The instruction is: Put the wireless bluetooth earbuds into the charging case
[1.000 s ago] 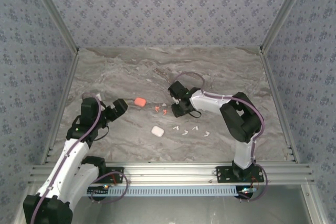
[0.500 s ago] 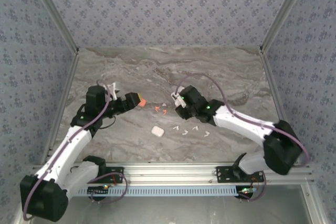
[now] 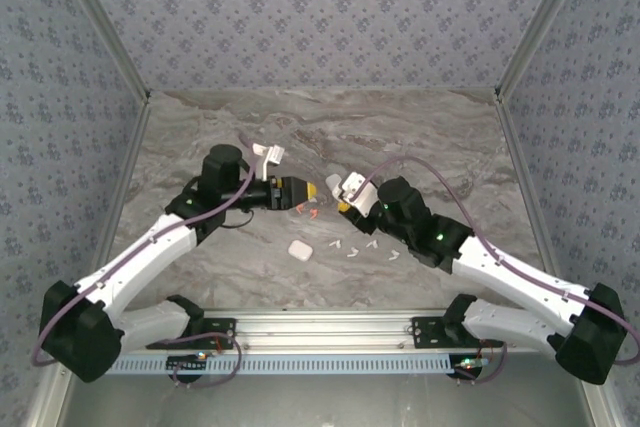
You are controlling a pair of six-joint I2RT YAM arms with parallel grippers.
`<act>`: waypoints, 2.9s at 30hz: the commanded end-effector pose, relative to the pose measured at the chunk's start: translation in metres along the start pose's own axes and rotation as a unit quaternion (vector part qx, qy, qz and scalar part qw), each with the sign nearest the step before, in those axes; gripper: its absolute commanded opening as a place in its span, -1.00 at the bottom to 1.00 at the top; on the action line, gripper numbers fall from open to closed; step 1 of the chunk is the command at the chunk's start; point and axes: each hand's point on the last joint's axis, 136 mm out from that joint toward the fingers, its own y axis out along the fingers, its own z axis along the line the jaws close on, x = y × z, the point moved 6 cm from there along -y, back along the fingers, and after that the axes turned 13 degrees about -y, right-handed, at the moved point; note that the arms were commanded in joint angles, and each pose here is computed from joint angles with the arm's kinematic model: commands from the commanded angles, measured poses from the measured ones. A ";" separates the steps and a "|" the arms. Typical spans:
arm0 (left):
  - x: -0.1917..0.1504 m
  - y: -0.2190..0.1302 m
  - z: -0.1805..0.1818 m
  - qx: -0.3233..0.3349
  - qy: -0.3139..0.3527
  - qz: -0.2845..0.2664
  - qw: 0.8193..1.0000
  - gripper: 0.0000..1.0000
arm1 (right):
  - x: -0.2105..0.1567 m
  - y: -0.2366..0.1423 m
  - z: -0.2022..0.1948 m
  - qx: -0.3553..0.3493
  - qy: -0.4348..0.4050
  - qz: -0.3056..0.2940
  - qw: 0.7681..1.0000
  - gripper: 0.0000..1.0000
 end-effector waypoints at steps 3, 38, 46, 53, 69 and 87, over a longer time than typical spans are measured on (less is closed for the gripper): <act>0.005 0.015 -0.028 -0.048 0.045 0.019 0.998 0.40 | 0.016 -0.006 0.000 0.002 -0.021 -0.031 0.999 -0.20; -0.007 0.034 -0.037 -0.055 0.097 0.051 0.992 -0.70 | 0.017 -0.011 0.000 0.066 0.025 -0.021 0.997 0.65; 0.000 0.005 -0.042 -0.068 0.198 -0.095 0.973 -0.90 | 0.000 -0.038 -0.008 0.135 0.186 -0.102 0.968 1.00; -0.014 -0.017 -0.049 -0.112 0.326 -0.155 0.926 -1.00 | 0.012 -0.056 -0.038 0.116 0.274 -0.223 0.928 0.99; -0.023 -0.022 -0.049 -0.118 0.357 -0.143 0.915 -1.00 | 0.048 -0.030 -0.051 0.139 0.245 -0.230 0.931 0.73; -0.027 -0.021 -0.049 -0.117 0.360 -0.124 0.917 -1.00 | 0.056 -0.009 -0.064 0.136 0.251 -0.210 0.935 0.61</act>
